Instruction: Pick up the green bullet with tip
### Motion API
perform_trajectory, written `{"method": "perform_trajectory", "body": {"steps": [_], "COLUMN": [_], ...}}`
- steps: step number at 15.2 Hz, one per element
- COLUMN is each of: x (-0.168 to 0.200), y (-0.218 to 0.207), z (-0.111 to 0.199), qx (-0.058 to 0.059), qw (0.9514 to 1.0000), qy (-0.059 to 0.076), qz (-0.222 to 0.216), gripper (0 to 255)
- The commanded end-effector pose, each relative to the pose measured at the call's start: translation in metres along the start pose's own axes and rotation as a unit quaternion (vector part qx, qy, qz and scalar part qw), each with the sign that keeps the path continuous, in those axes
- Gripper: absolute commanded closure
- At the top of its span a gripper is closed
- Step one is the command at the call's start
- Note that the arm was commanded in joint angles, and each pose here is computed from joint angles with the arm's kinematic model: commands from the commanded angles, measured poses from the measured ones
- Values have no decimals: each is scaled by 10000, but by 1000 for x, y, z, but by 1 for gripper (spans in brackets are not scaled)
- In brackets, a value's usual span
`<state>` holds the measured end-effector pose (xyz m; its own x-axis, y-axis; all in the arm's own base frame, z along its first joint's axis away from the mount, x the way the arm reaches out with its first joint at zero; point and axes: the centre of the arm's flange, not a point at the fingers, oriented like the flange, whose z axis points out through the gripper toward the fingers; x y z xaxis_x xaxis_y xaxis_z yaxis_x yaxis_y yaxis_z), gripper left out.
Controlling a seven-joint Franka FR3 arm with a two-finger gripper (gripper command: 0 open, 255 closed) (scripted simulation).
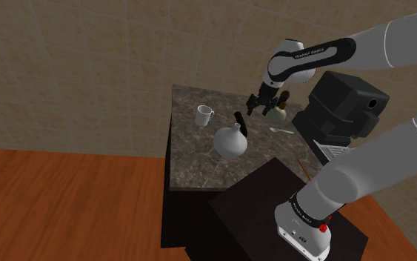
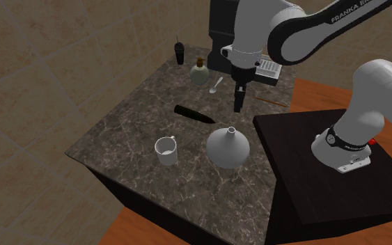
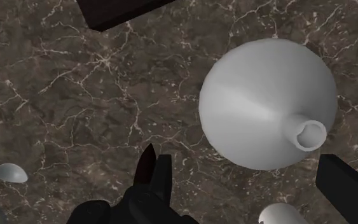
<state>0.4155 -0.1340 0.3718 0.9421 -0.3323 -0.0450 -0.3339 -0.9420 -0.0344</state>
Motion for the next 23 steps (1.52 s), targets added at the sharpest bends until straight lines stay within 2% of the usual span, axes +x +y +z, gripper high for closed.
{"method": "perform_trajectory", "body": {"steps": [1,10,20,23], "x": [15,86,164,170], "y": [9,55,114,119], "z": [15,91,172,188], "qx": [-9,-38,-70,-72], "qw": [9999,9986,9949,9945], "qy": [64,291,543,562], "qz": [83,445,846,877], "gripper": [0,0,0,0]}}
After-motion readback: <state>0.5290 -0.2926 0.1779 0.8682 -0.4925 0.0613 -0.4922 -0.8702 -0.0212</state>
